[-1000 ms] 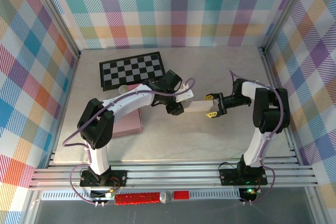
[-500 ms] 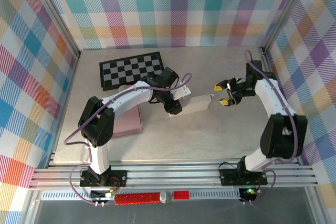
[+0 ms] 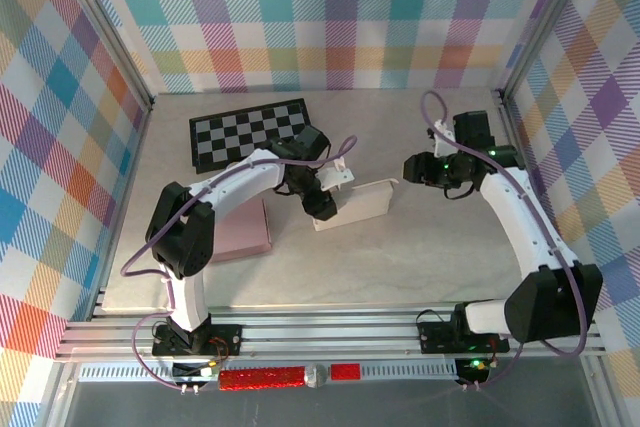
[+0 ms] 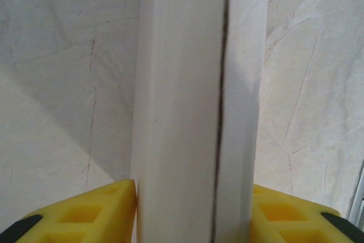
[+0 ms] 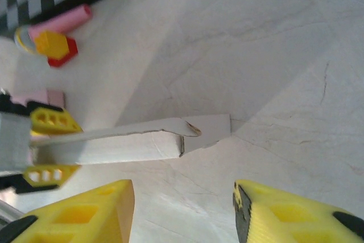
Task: Fold the paper box
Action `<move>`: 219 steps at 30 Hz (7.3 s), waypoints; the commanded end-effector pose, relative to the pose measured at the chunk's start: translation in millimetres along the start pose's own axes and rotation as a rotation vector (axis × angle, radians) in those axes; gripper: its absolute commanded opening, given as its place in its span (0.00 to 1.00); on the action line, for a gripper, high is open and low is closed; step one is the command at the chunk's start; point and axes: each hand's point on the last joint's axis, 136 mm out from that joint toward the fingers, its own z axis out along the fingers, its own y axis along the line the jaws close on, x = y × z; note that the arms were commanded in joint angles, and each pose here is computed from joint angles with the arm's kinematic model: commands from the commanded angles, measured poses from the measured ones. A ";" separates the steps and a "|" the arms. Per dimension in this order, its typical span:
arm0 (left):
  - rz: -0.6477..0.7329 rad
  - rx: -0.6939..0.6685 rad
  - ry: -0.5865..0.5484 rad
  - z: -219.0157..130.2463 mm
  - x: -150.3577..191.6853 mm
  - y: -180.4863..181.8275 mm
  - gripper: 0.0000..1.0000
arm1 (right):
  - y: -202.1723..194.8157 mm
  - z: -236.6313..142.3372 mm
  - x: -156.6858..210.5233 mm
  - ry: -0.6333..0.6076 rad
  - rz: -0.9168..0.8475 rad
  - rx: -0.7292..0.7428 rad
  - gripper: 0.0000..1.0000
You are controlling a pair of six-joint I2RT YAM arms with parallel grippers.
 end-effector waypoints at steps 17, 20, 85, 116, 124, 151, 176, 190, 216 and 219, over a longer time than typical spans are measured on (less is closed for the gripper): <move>0.002 0.038 0.006 -10.8 5.1 -3.2 0.43 | 21.6 53.5 3.0 0.182 -0.384 -0.064 0.53; 0.001 0.037 0.005 -11.0 5.0 -2.5 0.43 | 21.5 57.0 2.1 0.187 -0.386 -0.068 0.49; -0.038 -0.022 -0.004 -11.4 -2.6 13.6 0.37 | 26.5 50.8 26.1 0.291 -0.315 0.068 0.00; -0.113 -0.116 -0.084 -21.7 -11.3 23.7 0.53 | 14.7 59.6 39.5 0.236 -0.238 0.097 0.00; -0.183 -0.161 -0.181 -36.7 -13.4 20.1 0.65 | 19.4 58.0 36.1 0.216 -0.237 0.106 0.00; -0.725 -0.242 -0.124 -99.7 44.9 -2.8 0.51 | 21.1 64.1 40.2 0.244 -0.207 0.136 0.00; -0.708 -0.210 -0.068 -76.3 24.6 11.1 0.27 | 20.3 66.1 42.0 0.253 -0.200 0.135 0.00; -0.702 -0.218 -0.070 -72.1 20.0 13.6 0.21 | 20.4 67.4 41.7 0.256 -0.200 0.134 0.00; -0.793 -0.189 -0.068 -69.8 18.5 1.7 0.11 | 20.4 68.6 40.1 0.245 -0.175 0.139 0.00; -0.854 -0.172 -0.061 -67.3 20.3 -1.2 0.09 | 20.2 69.8 40.4 0.245 -0.169 0.144 0.00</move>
